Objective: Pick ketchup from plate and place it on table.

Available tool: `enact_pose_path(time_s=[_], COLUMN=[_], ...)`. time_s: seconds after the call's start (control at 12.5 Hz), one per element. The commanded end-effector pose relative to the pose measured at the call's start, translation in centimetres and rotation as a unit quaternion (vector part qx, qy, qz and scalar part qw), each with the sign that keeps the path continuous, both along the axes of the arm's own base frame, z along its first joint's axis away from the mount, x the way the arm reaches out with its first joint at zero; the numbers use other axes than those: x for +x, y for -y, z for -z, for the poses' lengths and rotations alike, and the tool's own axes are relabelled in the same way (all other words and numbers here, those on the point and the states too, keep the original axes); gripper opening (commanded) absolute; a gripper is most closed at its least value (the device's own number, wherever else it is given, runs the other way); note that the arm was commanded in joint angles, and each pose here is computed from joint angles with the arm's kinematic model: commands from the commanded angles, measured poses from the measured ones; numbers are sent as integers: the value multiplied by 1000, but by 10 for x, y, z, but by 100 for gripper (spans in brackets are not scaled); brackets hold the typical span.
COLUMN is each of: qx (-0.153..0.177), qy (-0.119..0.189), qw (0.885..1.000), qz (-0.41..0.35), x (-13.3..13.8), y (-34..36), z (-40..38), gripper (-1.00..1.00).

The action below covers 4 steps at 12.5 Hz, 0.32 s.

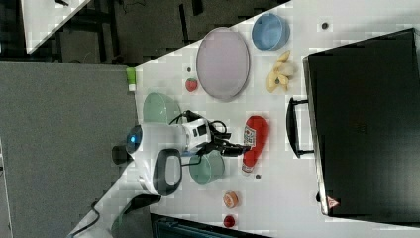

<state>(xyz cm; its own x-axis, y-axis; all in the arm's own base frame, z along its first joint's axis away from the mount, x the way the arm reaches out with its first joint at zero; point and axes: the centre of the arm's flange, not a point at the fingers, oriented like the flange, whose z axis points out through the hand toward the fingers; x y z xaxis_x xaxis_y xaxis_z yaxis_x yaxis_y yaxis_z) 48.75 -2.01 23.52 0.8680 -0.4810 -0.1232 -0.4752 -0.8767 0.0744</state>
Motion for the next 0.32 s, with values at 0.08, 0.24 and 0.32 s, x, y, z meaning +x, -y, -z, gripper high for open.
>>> enact_pose_path(time_s=[0.08, 0.24, 0.32], qx=[-16, -20, -22], qy=[45, 80, 102], qw=[997, 993, 989], qz=[62, 82, 106], x=[31, 48, 56], y=[4, 4, 4], z=[-99, -165, -198], gripper=[100, 100, 100])
